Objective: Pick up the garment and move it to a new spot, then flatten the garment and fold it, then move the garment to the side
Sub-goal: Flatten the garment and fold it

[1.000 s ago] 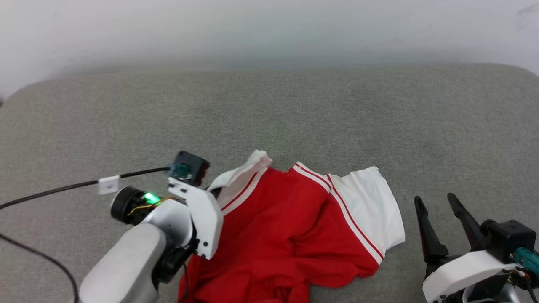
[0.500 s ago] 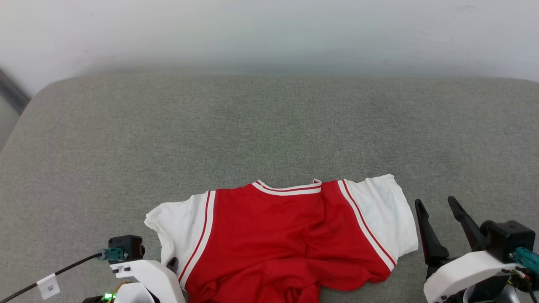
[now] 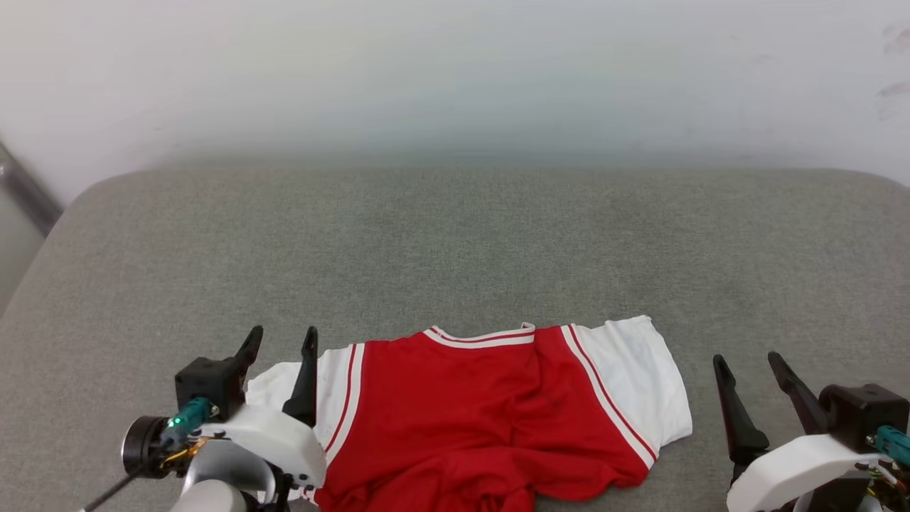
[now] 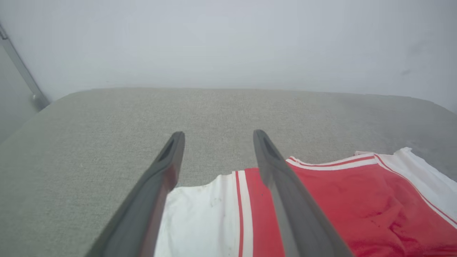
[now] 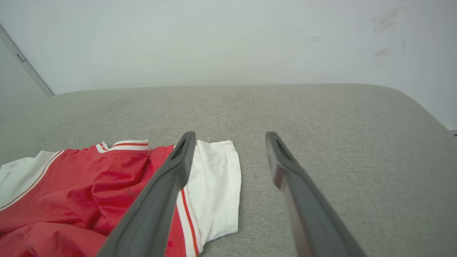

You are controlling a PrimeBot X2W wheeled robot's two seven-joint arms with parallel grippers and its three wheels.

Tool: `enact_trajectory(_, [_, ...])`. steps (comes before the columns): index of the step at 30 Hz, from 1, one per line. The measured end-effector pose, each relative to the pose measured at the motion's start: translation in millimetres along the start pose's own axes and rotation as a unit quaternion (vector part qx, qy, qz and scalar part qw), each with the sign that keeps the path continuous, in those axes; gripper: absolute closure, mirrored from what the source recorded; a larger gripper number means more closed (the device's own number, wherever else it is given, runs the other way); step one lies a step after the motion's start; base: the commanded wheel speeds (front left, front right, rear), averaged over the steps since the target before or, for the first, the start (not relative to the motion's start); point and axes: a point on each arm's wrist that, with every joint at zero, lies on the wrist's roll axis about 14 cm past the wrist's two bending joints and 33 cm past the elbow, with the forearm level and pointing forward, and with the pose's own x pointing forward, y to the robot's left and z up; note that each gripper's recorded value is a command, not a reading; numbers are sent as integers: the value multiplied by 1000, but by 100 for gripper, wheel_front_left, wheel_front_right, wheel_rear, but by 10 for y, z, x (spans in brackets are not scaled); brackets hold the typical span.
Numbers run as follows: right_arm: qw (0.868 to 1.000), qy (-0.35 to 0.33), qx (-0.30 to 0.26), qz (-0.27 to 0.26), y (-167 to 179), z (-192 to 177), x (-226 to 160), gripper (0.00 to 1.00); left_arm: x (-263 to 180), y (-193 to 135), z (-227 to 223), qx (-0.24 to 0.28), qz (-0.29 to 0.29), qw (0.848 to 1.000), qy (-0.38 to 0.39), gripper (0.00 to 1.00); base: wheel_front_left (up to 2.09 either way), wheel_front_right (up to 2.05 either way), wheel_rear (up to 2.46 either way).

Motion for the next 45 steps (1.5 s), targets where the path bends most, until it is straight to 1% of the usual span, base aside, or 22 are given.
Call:
enact_trajectory(3, [1000,3,0,-7,-44,-5,-58,0,-24,-163,216,26,-20,998,-53,0,0,0,0])
enact_trajectory(7, [1000,20,8,-20,-133,-68,-91,0,-48,-325,384,49,-39,993,-96,0,0,0,0])
enact_trajectory(9, [997,59,29,-27,-181,-231,-99,0,-60,-385,401,50,-45,993,-102,0,0,0,0])
enact_trajectory(11, [992,118,40,-33,-224,-462,-108,0,-63,-423,406,44,-46,993,-104,0,0,0,0])
enact_trajectory(13, [985,164,52,-32,-232,-596,-58,0,-59,-434,390,37,-46,993,-103,0,0,0,0])
enact_trajectory(15, [976,211,53,-27,-222,-710,15,0,-41,-412,366,29,-41,994,-99,0,0,0,0])
enact_trajectory(17, [963,264,45,-20,-224,-838,81,0,-14,-394,371,25,-37,994,-101,0,0,0,0])
enact_trajectory(19, [953,298,51,-4,-177,-892,180,0,13,-367,385,22,-34,994,-104,0,0,0,0])
enact_trajectory(20, [949,313,40,3,-165,-906,243,0,32,-356,391,22,-32,994,-105,0,0,0,0])
enact_trajectory(24, [933,357,23,29,-79,-961,511,0,113,-294,368,24,-26,994,-103,0,0,0,0])
enact_trajectory(28, [925,377,9,49,0,-987,832,0,208,-221,308,24,-17,995,-96,0,0,0,0])
enact_trajectory(29, [921,386,1,55,24,-1030,974,0,245,-178,261,24,-10,995,-92,0,0,0,0])
enact_trajectory(30, [921,386,1,55,24,-1030,974,0,245,-178,261,24,-10,995,-92,0,0,0,0])
enact_trajectory(31, [912,404,-3,63,65,-1137,1059,0,270,-133,192,23,-3,996,-83,0,0,0,0])
enact_trajectory(34, [895,439,-3,75,147,-1322,1104,0,285,-64,95,21,7,997,-70,0,0,0,0])
enact_trajectory(37, [881,467,3,80,176,-1433,1108,0,274,-3,30,20,17,998,-61,0,0,0,0])
enact_trajectory(38, [877,473,3,80,179,-1451,1103,42,271,10,17,20,19,998,-59,0,0,0,0])
enact_trajectory(39, [876,475,7,81,186,-1449,1104,73,268,13,9,19,19,998,-58,0,0,0,0])
enact_trajectory(40, [877,474,12,82,192,-1444,1104,100,266,17,5,18,20,998,-57,0,0,0,0])
enact_trajectory(42, [881,467,12,81,184,-1417,1103,100,265,36,-12,17,21,998,-51,0,0,0,0])
enact_trajectory(45, [891,447,15,83,210,-1342,1097,100,259,131,-54,14,25,999,-31,0,0,0,0])
